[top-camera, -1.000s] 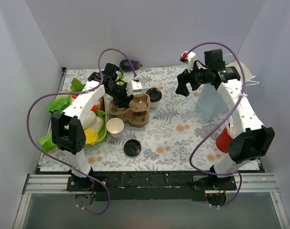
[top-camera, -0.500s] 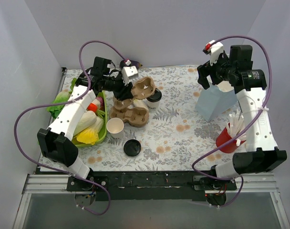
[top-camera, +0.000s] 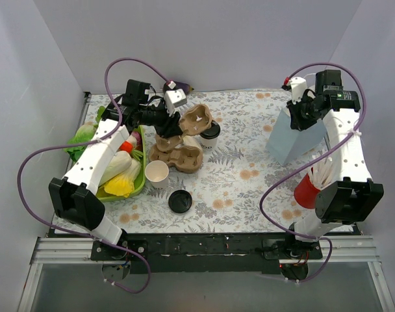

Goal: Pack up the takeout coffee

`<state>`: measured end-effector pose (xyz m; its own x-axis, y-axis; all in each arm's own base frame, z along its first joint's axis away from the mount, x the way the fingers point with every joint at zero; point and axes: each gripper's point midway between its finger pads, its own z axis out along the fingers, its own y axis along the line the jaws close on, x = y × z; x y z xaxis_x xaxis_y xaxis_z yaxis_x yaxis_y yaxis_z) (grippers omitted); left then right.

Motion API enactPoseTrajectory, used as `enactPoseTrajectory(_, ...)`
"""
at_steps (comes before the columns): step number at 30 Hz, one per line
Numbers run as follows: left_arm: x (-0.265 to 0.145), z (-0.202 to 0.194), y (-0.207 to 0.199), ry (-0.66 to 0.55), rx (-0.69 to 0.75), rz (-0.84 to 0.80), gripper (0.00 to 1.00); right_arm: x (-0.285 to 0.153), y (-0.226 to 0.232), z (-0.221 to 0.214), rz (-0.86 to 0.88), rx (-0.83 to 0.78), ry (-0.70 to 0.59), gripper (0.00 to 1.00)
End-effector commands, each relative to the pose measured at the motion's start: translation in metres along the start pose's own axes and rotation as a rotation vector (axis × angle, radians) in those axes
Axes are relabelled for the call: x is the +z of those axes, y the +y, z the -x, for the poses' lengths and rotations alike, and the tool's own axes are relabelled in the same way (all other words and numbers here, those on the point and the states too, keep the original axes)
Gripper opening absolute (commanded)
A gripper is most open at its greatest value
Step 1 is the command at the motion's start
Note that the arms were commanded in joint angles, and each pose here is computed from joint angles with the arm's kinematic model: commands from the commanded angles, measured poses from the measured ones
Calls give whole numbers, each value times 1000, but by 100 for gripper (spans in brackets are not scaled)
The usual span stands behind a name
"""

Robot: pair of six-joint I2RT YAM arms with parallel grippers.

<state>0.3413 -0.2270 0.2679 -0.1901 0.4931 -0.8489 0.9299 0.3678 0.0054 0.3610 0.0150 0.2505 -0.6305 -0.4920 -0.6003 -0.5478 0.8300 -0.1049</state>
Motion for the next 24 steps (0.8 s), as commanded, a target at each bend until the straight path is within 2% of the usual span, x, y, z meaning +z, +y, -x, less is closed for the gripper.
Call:
enactPoseTrajectory(1, -18, 22, -11, -67, 44, 18, 0, -21, 34, 8, 136, -5, -34, 1)
enactPoseTrajectory(9, -15, 17, -7, -50, 35, 26, 0, -48, 98, 7, 378, 101, -77, 1)
enactPoseTrajectory(16, -7, 15, 1, -34, 31, 25, 0, -62, 155, 13, 581, 122, -116, 1)
enactPoseTrajectory(22, -4, 17, 8, -26, 37, 34, 0, -59, 209, -5, 703, 29, -25, 2)
enactPoseTrajectory(24, -3, 17, 9, -24, 36, 36, 0, -60, 224, -7, 731, -14, -8, 5)
